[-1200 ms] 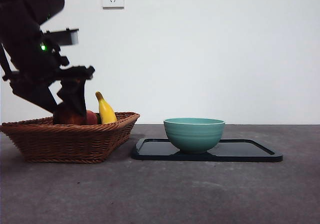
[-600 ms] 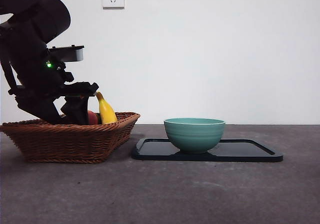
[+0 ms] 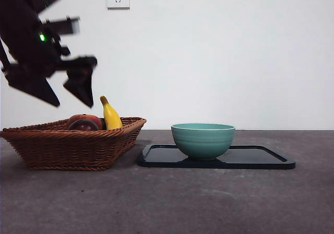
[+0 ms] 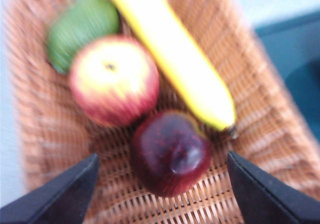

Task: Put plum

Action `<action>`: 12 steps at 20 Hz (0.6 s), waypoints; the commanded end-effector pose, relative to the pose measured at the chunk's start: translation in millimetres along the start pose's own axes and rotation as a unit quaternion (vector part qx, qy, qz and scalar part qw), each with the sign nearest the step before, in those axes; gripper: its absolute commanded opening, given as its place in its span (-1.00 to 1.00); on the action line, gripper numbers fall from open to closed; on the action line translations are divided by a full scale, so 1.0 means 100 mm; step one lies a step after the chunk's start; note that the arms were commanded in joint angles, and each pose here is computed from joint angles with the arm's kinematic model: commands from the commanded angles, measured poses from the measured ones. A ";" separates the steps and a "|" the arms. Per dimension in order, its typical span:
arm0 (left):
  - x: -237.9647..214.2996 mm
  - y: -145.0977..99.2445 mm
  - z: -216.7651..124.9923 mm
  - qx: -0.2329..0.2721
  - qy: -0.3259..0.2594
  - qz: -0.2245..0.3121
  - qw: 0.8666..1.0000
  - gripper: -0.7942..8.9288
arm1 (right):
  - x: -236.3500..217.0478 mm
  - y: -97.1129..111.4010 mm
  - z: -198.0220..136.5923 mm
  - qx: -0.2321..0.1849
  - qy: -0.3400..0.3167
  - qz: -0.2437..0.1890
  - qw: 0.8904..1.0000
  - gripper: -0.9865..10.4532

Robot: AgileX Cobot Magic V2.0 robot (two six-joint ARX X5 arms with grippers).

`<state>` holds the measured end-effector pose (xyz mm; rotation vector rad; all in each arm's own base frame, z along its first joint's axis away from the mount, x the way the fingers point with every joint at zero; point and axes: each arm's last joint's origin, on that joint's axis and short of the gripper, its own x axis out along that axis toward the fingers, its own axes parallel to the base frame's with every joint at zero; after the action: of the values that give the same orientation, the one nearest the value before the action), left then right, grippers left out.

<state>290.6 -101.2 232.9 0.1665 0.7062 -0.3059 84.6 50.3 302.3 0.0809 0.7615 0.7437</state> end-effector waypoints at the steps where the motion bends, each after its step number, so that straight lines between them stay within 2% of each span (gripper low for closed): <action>1: -0.20 -0.01 0.09 -0.001 -0.024 0.000 1.000 0.00 | -0.02 0.02 0.04 -0.004 -0.010 0.003 1.000 -0.45; 5: -0.73 -0.05 0.13 0.004 -0.059 -0.033 0.998 0.00 | -0.01 0.02 0.04 -0.005 -0.010 0.003 1.000 -0.45; 12: -1.53 -0.11 -0.03 0.008 -0.088 -0.179 0.980 0.00 | -0.01 0.01 0.04 -0.005 -0.011 0.003 1.000 -0.45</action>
<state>175.2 -75.9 328.1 0.0314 0.5595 -0.6438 85.1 50.5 302.7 0.0811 0.7553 0.7446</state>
